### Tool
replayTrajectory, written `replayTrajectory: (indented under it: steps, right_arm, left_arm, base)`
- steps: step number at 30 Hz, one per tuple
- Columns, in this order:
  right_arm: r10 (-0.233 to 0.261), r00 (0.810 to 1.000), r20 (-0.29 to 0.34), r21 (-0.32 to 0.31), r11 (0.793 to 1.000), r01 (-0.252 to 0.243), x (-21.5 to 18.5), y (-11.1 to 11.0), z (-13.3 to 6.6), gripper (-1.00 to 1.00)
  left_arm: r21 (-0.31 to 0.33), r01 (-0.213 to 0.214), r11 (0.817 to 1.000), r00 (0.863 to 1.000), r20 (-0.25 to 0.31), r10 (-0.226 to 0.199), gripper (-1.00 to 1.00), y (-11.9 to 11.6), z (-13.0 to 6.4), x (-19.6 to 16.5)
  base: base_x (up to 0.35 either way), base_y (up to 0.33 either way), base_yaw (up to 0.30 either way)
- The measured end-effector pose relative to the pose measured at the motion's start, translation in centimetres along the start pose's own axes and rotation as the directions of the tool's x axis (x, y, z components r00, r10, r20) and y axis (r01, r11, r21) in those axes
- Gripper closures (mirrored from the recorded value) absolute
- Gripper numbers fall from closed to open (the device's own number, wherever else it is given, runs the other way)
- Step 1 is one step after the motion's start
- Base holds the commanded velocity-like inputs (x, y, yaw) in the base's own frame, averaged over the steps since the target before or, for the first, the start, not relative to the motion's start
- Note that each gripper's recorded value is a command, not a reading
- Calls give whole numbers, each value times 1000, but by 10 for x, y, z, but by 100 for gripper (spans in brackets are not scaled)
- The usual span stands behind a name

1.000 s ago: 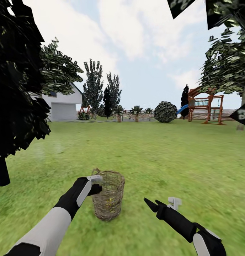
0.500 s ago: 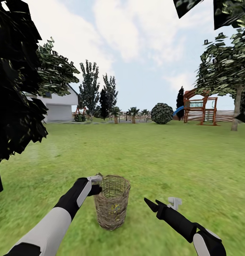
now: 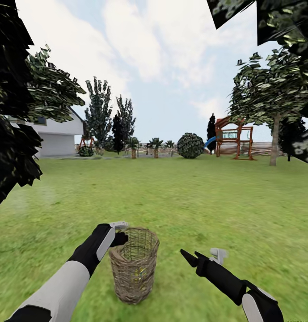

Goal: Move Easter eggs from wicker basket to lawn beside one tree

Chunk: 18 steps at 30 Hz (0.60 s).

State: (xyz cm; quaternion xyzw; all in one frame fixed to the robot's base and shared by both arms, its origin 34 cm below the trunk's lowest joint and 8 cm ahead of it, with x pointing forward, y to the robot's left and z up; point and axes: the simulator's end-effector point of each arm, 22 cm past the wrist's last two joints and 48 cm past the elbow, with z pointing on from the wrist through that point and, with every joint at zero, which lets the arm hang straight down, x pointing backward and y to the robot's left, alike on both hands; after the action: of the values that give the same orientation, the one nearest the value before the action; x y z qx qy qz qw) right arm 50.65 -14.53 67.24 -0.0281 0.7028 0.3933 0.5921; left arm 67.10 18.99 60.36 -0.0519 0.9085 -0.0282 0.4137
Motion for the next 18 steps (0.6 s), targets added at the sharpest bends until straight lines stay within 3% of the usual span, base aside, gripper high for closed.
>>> replayTrajectory:
  steps: [18]
  right_arm:
    - [-16, 1000, 18, -12, 1000, 16, -8, 8, -3, -100]
  left_arm:
    - [4, 0, 1000, 1000, 26, 0, -100, -1, -12, -10]
  base:
    - [34, 10, -190]
